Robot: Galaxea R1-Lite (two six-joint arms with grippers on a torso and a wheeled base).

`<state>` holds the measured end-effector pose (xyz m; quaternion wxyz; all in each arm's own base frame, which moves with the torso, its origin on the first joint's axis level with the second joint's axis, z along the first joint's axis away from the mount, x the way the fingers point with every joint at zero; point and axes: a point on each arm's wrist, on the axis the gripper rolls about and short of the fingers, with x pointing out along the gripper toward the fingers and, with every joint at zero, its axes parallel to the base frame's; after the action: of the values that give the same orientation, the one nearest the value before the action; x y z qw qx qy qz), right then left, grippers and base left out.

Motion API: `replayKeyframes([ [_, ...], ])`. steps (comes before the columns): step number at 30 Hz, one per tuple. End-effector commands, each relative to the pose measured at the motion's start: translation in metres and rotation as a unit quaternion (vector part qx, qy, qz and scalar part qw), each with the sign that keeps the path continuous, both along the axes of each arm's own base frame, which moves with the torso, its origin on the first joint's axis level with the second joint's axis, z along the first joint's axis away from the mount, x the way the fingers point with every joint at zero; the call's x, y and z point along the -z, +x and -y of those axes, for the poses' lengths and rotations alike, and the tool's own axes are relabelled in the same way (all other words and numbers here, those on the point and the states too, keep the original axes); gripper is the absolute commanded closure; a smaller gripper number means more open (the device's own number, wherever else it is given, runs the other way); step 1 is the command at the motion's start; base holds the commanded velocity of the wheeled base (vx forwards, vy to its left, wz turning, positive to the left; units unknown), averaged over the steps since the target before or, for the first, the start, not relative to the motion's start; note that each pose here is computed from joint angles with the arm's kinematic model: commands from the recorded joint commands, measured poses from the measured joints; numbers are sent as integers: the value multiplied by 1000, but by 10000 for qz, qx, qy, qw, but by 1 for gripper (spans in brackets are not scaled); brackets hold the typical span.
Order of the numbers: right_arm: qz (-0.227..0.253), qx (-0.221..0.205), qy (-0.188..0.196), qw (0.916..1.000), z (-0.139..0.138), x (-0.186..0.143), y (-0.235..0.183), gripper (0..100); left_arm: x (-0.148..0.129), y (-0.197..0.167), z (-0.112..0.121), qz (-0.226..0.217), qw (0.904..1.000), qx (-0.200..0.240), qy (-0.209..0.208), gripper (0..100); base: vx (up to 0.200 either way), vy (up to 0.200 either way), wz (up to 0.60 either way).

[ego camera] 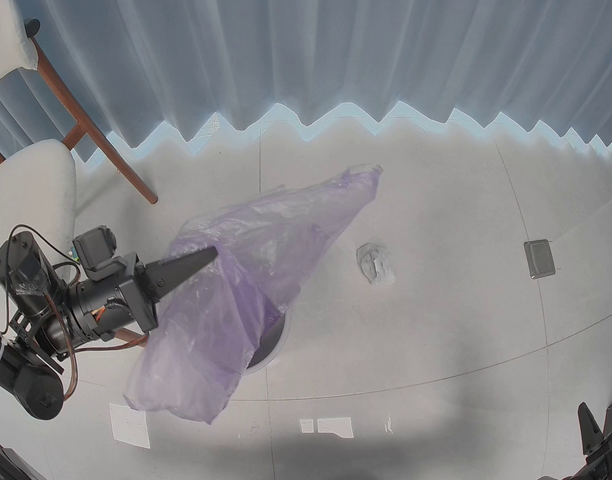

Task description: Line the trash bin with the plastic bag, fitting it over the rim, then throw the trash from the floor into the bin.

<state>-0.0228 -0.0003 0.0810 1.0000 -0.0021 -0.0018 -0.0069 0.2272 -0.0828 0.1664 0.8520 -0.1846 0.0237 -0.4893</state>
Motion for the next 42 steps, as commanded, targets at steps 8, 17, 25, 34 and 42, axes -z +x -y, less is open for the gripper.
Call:
replayKeyframes([
  [8,-3,0,-2,10000,0,5,0,0,3,8,-25,172,9991,-329,210,100,0,0,0],
  [17,-3,0,-2,10000,0,5,0,0,27,2,-9,-90,9987,70,490,100,0,0,0],
  [25,-3,0,-2,10000,0,5,0,0,24,33,-36,405,9865,-1397,756,100,0,0,0],
  [34,-3,0,-2,10000,0,5,0,0,33,38,-25,213,9557,-2524,1498,100,0,0,0],
  [42,-3,0,-2,10000,0,5,0,0,-2,18,-30,700,9509,-2729,1278,100,0,0,0],
])
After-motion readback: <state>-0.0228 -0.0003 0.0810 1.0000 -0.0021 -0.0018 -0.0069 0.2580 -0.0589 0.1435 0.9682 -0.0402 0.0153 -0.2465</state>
